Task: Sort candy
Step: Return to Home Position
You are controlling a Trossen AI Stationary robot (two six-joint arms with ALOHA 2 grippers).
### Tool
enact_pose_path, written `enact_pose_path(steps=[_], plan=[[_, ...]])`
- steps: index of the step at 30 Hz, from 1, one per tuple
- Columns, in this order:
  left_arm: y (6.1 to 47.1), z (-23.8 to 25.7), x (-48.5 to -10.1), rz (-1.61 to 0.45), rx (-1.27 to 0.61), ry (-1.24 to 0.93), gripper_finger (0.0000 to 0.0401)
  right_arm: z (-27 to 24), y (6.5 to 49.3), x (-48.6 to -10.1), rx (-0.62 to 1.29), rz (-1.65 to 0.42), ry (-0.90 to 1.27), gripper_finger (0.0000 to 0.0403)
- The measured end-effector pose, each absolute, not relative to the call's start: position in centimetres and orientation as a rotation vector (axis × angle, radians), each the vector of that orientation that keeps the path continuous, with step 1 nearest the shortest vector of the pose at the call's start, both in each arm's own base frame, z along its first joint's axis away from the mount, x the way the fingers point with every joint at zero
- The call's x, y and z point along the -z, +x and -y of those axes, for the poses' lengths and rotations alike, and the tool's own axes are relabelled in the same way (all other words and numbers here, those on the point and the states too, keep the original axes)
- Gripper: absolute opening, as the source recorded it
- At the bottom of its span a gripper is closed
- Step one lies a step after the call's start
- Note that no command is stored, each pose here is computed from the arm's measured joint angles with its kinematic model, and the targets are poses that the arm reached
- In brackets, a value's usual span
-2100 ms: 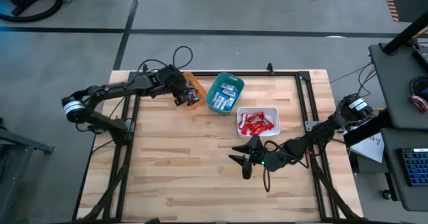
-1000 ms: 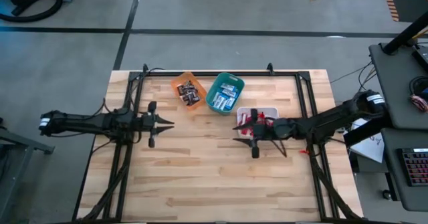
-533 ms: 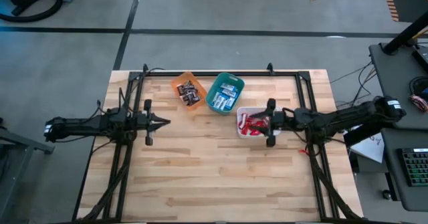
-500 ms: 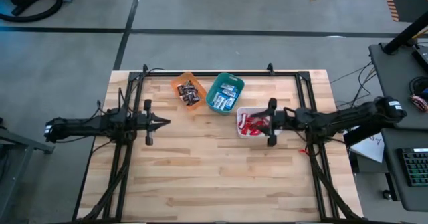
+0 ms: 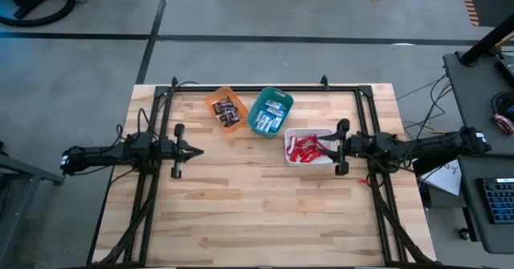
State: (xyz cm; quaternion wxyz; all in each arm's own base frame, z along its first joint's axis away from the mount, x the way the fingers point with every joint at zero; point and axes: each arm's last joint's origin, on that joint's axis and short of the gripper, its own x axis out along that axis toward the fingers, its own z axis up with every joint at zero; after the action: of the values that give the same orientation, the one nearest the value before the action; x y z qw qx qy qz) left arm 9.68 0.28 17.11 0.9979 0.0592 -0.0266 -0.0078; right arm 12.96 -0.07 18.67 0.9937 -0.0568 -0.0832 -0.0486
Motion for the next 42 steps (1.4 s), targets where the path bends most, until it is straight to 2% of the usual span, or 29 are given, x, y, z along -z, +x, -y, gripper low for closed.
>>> enact_pose_path(steps=[3,8,20,30,40,42], plan=[[9.7,-0.3,-17.1,0.051,-0.005,0.042,0.0000,0.1,12.0,-19.1,0.100,0.216,-0.124,0.0178],[9.7,-0.7,-17.2,0.048,-0.140,-0.064,0.0000,0.1,10.8,-19.4,0.106,0.251,-0.168,0.0178],[9.7,-0.8,-17.2,0.044,-0.161,-0.066,0.0000,0.0,9.5,-19.3,0.064,0.263,-0.219,0.0178],[9.8,-0.8,-17.2,0.042,-0.162,-0.066,0.0000,0.0,9.6,-18.3,0.079,0.152,-0.285,0.0178],[9.8,-0.8,-17.2,0.037,-0.162,-0.066,0.0000,0.1,9.9,-17.7,0.050,0.102,0.391,0.0178],[9.8,-0.8,-17.2,0.036,-0.161,-0.066,0.0000,0.0,9.9,-17.5,0.044,0.085,0.473,0.0178]])
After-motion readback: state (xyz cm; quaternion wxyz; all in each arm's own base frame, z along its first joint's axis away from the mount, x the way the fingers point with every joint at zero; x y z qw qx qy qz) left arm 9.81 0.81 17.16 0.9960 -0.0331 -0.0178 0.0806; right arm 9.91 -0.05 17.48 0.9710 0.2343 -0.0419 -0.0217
